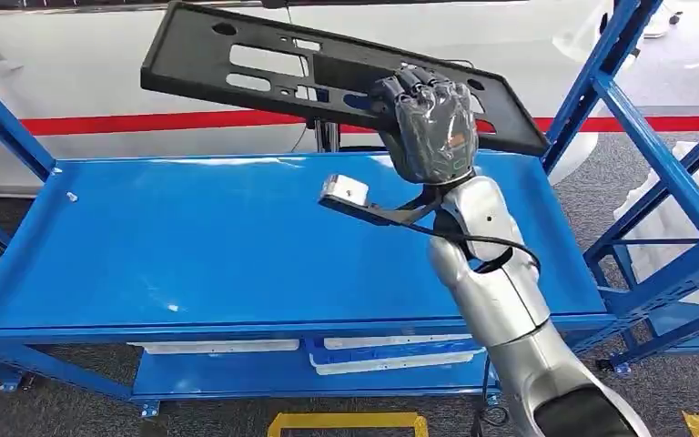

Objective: Take the parts from the cabinet and place them on the table.

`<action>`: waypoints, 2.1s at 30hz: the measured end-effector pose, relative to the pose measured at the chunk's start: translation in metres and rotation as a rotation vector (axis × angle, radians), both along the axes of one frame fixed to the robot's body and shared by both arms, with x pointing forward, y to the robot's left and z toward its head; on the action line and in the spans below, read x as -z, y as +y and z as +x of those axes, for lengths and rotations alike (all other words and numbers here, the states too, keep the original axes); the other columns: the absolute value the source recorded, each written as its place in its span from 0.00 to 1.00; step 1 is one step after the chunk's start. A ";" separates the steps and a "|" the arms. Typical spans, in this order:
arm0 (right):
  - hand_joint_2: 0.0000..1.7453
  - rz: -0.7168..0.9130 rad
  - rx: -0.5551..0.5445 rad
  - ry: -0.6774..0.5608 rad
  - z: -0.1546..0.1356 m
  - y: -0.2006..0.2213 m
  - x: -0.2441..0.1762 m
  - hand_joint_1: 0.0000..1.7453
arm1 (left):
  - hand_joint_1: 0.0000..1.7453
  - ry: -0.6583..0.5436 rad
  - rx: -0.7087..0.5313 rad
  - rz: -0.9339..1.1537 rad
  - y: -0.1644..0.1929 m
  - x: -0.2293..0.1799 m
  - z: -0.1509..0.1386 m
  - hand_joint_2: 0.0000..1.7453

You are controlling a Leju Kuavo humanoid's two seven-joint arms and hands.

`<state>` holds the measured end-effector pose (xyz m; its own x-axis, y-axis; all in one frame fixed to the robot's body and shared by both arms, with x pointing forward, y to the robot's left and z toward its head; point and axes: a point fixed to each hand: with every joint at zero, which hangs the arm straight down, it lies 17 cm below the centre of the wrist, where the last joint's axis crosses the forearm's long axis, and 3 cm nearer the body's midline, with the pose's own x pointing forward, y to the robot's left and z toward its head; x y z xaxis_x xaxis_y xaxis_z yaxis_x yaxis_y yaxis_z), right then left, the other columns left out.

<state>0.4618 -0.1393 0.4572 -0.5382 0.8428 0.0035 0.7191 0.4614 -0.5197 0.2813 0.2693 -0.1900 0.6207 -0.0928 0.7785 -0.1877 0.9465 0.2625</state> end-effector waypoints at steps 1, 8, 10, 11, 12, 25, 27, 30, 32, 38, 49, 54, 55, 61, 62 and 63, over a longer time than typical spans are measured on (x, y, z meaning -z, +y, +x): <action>1.00 0.014 -0.011 -0.009 -0.003 0.001 -0.003 1.00 | 0.00 -0.003 -0.005 -0.005 0.000 0.000 0.000 0.00; 1.00 0.153 -0.208 0.038 -0.015 0.012 -0.012 1.00 | 0.00 -0.004 -0.011 -0.046 -0.006 0.001 0.000 0.00; 1.00 0.156 -0.218 0.038 -0.017 0.015 -0.012 1.00 | 0.00 -0.004 -0.011 -0.048 -0.007 0.001 -0.001 0.00; 1.00 0.154 -0.222 0.037 -0.018 0.016 -0.013 1.00 | 0.00 -0.005 -0.011 -0.049 -0.007 0.001 -0.001 0.00; 1.00 0.153 -0.226 0.036 -0.019 0.017 -0.013 1.00 | 0.00 -0.005 -0.011 -0.049 -0.007 0.001 -0.001 0.00; 1.00 0.240 -0.395 0.110 -0.023 0.029 -0.009 1.00 | 0.00 0.070 -0.079 -0.035 0.009 0.012 -0.014 0.00; 1.00 0.246 -0.411 0.119 -0.024 0.032 -0.009 1.00 | 0.00 0.078 -0.085 -0.033 0.012 0.013 -0.015 0.00; 1.00 0.250 -0.425 0.123 -0.025 0.034 -0.010 1.00 | 0.00 0.086 -0.077 -0.058 0.006 0.014 -0.015 0.00; 1.00 0.251 -0.430 0.139 -0.025 0.034 -0.006 1.00 | 0.00 0.094 -0.074 -0.075 0.003 0.016 -0.017 0.00; 1.00 0.246 -0.452 0.157 -0.025 0.038 -0.002 1.00 | 0.00 0.101 -0.088 -0.090 0.004 0.018 -0.020 0.00; 1.00 0.252 -0.483 0.166 -0.028 0.046 -0.001 1.00 | 0.00 0.104 -0.118 -0.083 0.017 0.021 -0.028 0.00; 1.00 0.253 -0.486 0.163 -0.029 0.047 -0.003 1.00 | 0.00 0.098 -0.118 -0.078 0.020 0.020 -0.026 0.00; 1.00 0.253 -0.487 0.162 -0.029 0.048 -0.003 1.00 | 0.00 0.096 -0.117 -0.078 0.020 0.020 -0.026 0.00; 1.00 0.260 -0.486 0.160 -0.028 0.044 -0.005 1.00 | 0.00 0.082 -0.119 -0.076 0.022 0.018 -0.023 0.00; 1.00 0.261 -0.486 0.164 -0.027 0.044 -0.004 1.00 | 0.00 0.082 -0.121 -0.079 0.021 0.018 -0.024 0.00; 1.00 0.262 -0.486 0.165 -0.027 0.044 -0.003 1.00 | 0.00 0.081 -0.123 -0.081 0.021 0.018 -0.024 0.00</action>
